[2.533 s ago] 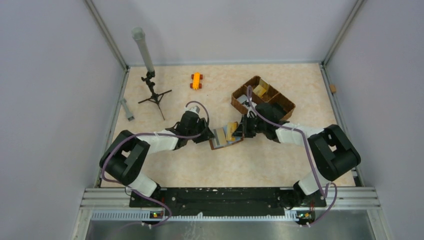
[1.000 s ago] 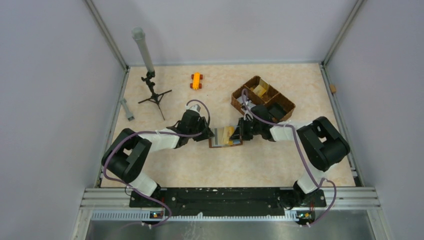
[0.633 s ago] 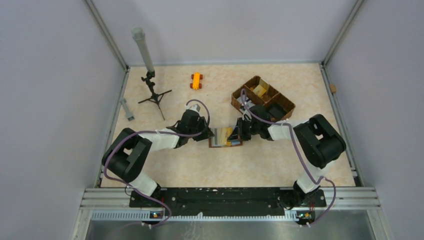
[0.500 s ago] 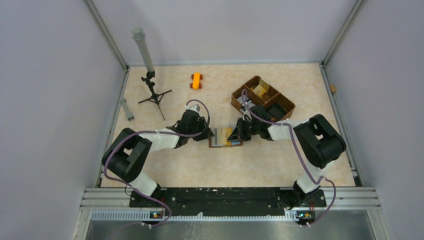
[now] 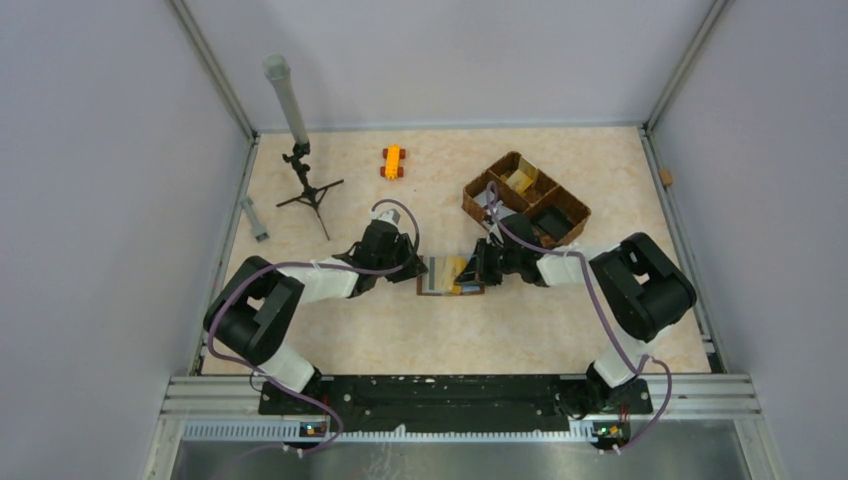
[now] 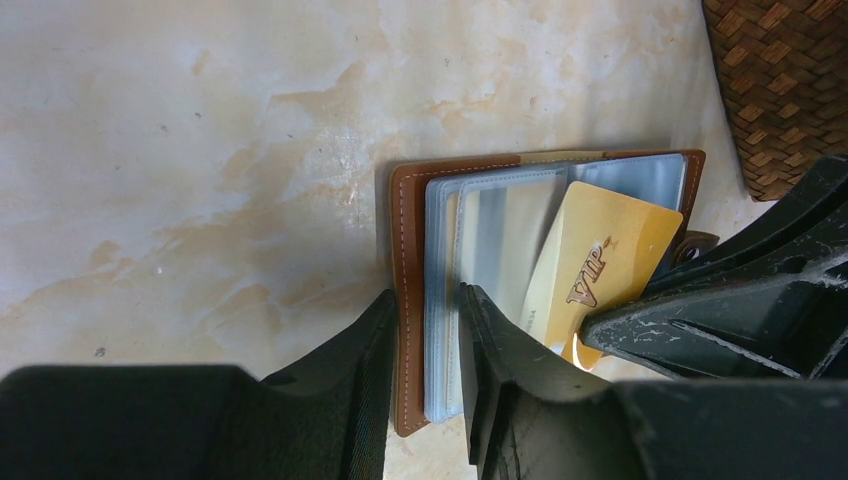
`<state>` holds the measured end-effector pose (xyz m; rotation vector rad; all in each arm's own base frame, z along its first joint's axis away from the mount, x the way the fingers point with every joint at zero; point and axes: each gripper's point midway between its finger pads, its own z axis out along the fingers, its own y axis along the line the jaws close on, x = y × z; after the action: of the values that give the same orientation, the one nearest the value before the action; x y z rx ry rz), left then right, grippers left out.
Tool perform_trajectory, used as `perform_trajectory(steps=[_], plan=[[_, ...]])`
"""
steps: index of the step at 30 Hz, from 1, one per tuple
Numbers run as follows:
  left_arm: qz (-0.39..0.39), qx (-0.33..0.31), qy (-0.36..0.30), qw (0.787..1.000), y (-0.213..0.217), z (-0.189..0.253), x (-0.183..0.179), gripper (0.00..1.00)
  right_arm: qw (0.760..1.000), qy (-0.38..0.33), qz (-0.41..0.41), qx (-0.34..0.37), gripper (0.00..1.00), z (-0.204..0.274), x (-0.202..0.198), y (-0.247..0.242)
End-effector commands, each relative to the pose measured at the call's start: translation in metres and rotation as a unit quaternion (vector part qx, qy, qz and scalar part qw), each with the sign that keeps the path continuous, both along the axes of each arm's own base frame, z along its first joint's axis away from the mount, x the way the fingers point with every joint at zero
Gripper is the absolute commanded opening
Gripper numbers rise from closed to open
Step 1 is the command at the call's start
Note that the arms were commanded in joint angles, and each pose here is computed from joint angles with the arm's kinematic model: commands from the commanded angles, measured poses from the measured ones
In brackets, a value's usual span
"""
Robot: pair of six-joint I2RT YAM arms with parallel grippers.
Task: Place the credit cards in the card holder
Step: Insert the credit card into the card holder.
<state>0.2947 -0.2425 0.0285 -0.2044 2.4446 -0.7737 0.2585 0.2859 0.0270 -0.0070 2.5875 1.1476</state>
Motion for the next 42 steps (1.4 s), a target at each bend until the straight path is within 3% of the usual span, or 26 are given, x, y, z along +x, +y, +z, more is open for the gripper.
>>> perform_trajectory(steps=[1, 24, 38, 42], plan=[[0.01, 0.069, 0.062, 0.996, 0.03, -0.043, -0.03, 0.33, 0.992, 0.087, -0.044, -0.081, 0.0, -0.043, -0.033, -0.03], [-0.07, 0.009, -0.004, 0.997, 0.009, -0.024, -0.035, 0.33, 0.979, 0.141, -0.076, -0.125, 0.0, -0.056, -0.036, -0.027], [-0.098, -0.008, -0.012, 0.995, 0.001, -0.021, -0.039, 0.33, 0.976, 0.106, -0.022, -0.187, 0.0, -0.061, -0.017, -0.009], [-0.081, 0.01, 0.004, 0.997, 0.007, -0.027, -0.037, 0.32, 0.974, 0.077, -0.013, -0.213, 0.11, -0.049, -0.007, -0.011]])
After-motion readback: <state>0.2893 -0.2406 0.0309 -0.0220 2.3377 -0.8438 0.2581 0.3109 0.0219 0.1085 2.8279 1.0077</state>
